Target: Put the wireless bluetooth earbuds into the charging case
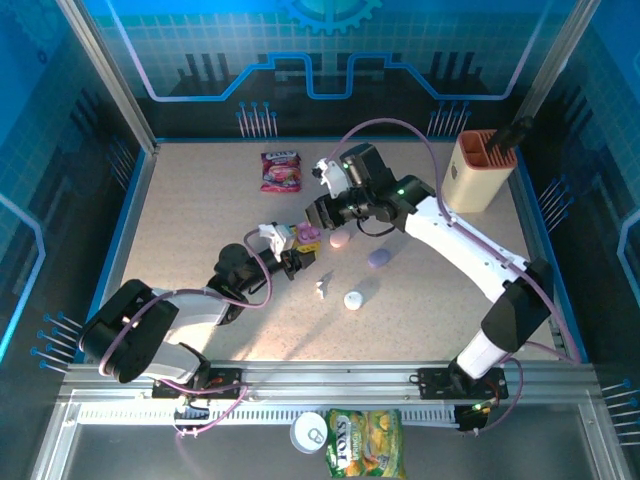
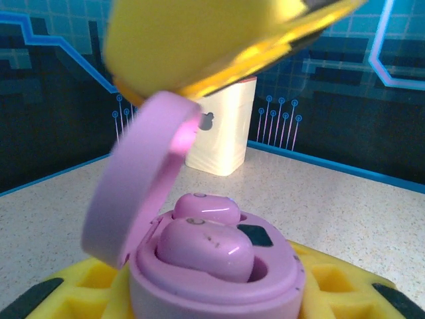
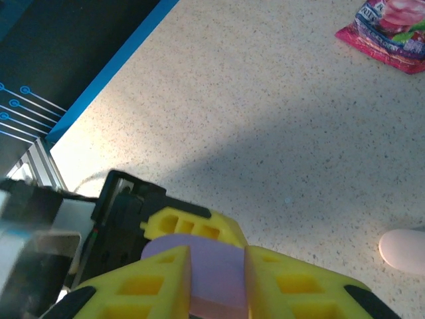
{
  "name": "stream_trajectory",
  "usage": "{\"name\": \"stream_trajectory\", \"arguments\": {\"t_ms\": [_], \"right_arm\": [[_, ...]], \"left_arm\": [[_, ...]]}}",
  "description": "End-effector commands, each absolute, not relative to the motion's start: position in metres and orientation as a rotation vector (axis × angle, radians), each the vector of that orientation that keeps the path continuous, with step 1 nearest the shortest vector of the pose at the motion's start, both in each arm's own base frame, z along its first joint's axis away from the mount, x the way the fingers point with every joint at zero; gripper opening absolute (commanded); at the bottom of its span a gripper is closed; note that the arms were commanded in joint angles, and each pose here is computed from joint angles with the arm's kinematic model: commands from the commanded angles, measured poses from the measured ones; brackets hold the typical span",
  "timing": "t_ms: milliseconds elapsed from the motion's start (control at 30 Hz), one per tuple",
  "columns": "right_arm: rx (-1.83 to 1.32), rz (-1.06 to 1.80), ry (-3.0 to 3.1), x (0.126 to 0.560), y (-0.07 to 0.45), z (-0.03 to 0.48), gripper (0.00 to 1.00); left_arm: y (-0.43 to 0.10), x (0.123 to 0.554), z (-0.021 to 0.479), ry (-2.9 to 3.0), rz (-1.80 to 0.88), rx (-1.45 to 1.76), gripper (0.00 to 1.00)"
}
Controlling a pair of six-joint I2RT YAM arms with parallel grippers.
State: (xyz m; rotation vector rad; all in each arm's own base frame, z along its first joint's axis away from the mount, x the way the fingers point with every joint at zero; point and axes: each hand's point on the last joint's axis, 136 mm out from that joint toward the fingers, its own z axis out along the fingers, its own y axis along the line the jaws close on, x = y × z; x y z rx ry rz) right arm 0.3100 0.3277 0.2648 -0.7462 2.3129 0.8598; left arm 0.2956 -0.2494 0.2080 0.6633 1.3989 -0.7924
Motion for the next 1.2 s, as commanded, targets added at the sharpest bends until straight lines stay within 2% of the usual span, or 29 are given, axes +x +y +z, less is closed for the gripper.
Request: {"name": "stream_trajectory", "arguments": {"t_ms": [0,300,467,733,1067,1167], "right_arm": [[-0.636,0.896,2.330,0.305,0.305,0.273,0.35],[-0.363,1.443,2.253,0.290,0.283,0.289,0.65],[-0.284,1.684,2.190,0.284,0.286,0.291,0.70],[-0.218,1.831,2.165,0.282,0.291,0.282,0.65],[-0.207,1.902,2.149,0.279,0.293,0.281,0.48],[-0.200,1.891,2.161,0.279,0.292,0.279,0.37]], "left_arm": [[-0.250,0.296,0.244,1.283,-0.818,0.613,0.32],[-0.257,0.295,0.261,1.246,-0.931,0.571,0.32],[-0.267,0.289,0.272,1.209,-0.980,0.614,0.32],[-0.283,0.285,0.273,1.186,-1.001,0.668,0.32],[-0.290,0.291,0.267,1.199,-0.976,0.663,0.31],[-0.291,0.294,0.264,1.207,-0.972,0.661,0.31]]}}
